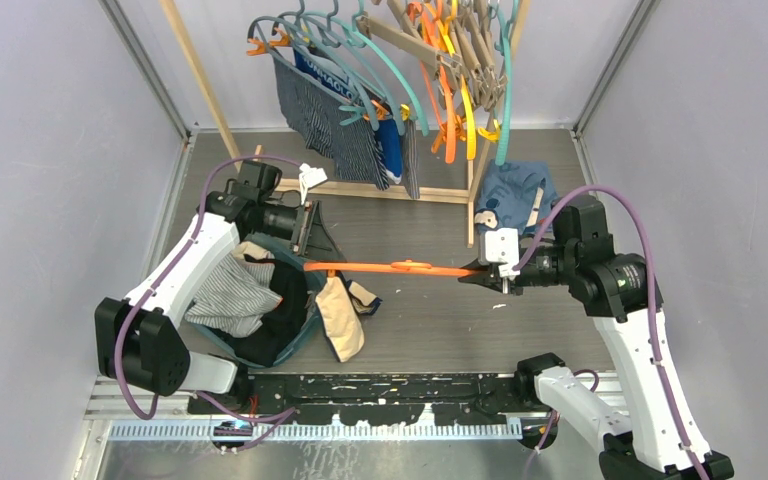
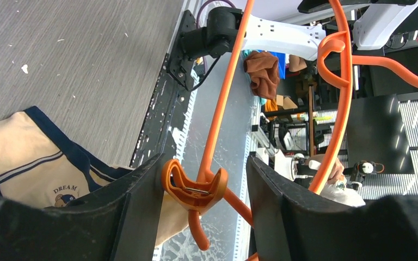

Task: Remove the underwear clipped to the hanger
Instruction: Remove the underwear from the hanger.

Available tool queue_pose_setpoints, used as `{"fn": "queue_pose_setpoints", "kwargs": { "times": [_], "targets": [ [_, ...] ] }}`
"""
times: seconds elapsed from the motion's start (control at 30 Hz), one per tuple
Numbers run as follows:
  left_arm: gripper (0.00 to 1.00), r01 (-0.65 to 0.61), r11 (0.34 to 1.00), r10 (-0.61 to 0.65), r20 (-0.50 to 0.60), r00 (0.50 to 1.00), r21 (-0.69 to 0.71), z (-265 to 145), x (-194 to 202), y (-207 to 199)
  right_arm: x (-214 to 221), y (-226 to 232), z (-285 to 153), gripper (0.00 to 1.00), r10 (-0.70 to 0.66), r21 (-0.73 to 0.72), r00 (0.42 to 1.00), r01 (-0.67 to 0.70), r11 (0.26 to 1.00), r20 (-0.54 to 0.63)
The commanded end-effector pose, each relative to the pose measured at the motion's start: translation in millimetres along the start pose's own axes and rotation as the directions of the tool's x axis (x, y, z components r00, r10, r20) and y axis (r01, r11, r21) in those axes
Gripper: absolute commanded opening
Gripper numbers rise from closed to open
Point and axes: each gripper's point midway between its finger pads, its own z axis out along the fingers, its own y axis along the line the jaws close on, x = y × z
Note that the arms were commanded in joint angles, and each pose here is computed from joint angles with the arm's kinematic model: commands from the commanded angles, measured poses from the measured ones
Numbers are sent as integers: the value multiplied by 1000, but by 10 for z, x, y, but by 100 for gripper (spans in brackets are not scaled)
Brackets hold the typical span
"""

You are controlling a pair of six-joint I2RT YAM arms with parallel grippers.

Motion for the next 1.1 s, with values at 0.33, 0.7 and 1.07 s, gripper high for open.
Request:
{"fn": "queue_pose_setpoints", "kwargs": {
  "times": [0.33, 0.7, 1.07],
  "targets": [
    [40, -107, 994, 106, 30, 994, 34, -35, -88, -171, -116, -25, 12, 1, -37, 7, 998, 36, 999, 59],
    [24, -142, 990, 141, 31, 989, 7, -18, -132, -166, -164, -45, -15, 1, -14, 29, 998, 12, 1000, 63],
    [4, -190, 981, 190, 9, 982, 34, 62, -179, -338, -175, -69, -145, 1, 22, 124, 998, -30, 992, 67]
  ]
}}
